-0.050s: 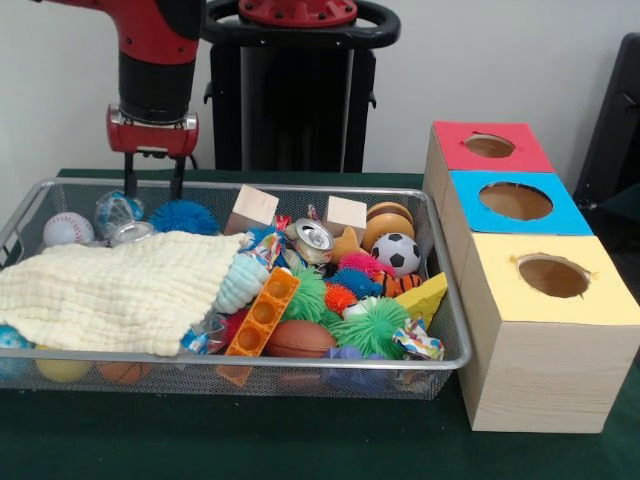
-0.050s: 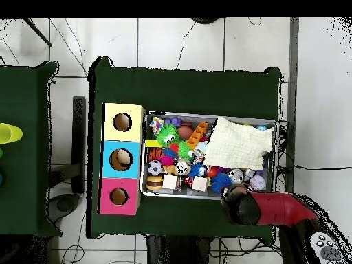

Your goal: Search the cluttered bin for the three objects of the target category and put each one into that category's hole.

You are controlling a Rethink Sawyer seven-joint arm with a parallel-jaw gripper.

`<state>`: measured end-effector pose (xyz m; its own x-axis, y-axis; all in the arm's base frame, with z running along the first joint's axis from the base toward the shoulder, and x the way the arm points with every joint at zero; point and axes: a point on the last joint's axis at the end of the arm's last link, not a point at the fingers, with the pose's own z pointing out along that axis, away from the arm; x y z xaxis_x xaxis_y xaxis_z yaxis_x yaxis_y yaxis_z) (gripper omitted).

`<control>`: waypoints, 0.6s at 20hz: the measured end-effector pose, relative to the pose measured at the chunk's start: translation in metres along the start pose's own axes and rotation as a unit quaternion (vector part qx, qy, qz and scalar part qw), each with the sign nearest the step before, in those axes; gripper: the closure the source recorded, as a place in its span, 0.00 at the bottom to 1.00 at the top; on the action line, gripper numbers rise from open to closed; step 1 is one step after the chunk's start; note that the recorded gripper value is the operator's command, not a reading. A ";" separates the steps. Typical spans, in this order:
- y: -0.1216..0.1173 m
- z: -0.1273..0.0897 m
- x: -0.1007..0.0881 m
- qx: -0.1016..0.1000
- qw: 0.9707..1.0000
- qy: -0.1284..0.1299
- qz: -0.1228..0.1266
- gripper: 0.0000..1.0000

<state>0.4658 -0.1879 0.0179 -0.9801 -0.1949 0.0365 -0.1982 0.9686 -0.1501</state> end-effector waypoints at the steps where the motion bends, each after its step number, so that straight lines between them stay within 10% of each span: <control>1: 0.001 0.001 0.001 -0.001 1.000 0.001 -0.001 0.00; 12: 0.002 0.023 0.011 -0.004 1.000 0.014 -0.016 0.00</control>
<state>0.4549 -0.1918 -0.0047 -0.9728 -0.2214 0.0679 -0.2290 0.9633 -0.1401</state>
